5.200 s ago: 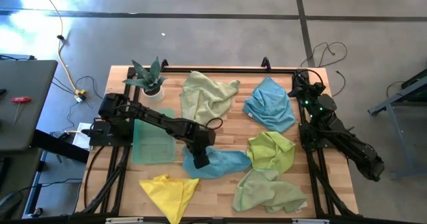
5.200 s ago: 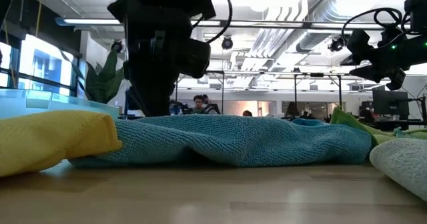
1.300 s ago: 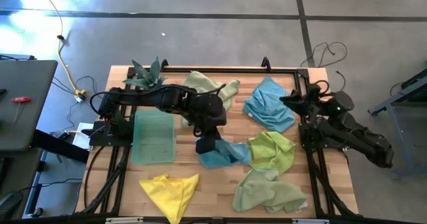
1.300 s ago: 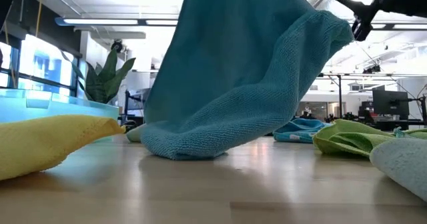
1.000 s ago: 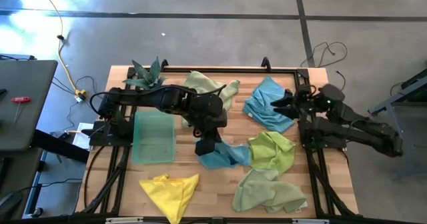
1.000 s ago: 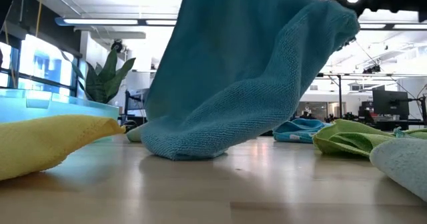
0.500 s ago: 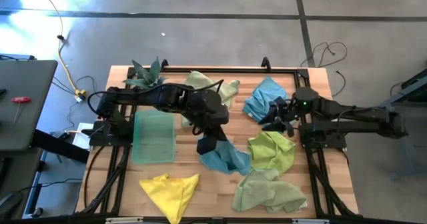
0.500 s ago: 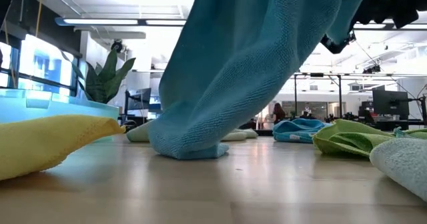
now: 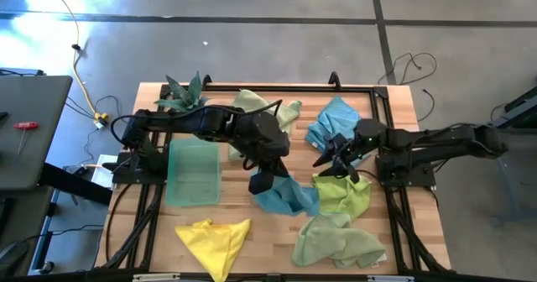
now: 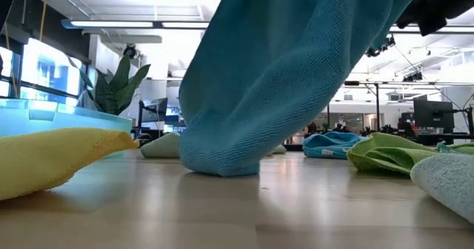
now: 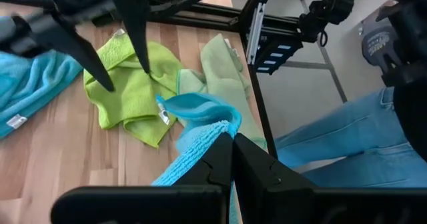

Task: Fold microfiber towels
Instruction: Fold the bottom blue microfiber towel

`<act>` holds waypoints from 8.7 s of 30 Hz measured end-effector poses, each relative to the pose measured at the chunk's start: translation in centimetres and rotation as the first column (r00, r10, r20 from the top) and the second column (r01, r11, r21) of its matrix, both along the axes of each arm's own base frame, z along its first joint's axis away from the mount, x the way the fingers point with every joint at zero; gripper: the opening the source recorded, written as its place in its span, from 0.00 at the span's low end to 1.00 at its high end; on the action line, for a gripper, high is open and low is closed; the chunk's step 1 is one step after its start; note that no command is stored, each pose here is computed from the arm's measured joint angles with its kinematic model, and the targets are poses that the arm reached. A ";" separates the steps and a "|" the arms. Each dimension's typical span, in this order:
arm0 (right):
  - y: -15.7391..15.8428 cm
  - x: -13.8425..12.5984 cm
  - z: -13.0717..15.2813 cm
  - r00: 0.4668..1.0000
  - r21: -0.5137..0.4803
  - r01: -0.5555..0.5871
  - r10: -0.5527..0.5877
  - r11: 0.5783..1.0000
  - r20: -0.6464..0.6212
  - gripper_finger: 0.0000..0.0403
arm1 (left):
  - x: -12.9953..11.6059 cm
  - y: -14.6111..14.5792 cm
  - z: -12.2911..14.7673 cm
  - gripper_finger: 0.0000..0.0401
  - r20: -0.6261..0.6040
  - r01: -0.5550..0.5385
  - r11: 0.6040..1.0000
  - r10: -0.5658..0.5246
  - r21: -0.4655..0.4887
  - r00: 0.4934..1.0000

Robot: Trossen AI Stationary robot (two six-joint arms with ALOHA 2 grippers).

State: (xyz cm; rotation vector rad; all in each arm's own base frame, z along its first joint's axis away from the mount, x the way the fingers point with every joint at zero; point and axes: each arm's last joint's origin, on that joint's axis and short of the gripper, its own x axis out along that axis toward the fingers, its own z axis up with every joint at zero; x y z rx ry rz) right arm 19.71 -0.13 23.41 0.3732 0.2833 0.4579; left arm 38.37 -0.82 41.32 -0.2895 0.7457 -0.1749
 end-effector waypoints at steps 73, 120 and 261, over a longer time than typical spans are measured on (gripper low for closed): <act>1.5 3.0 18.3 0.907 -0.620 0.236 -0.399 0.748 -0.135 0.00 | -6.4 2.0 2.9 0.00 -0.070 -0.337 0.899 0.369 0.279 0.927; -6.7 6.2 21.1 0.885 -0.832 0.207 -0.462 0.515 -0.066 0.00 | -11.0 8.0 5.4 0.00 -0.035 -0.242 0.658 0.378 0.713 0.925; 13.3 6.6 -2.7 0.820 0.007 -0.225 0.193 0.974 -0.539 0.00 | -3.6 -12.8 -19.4 0.00 -0.196 -0.011 0.960 -0.046 -0.280 0.979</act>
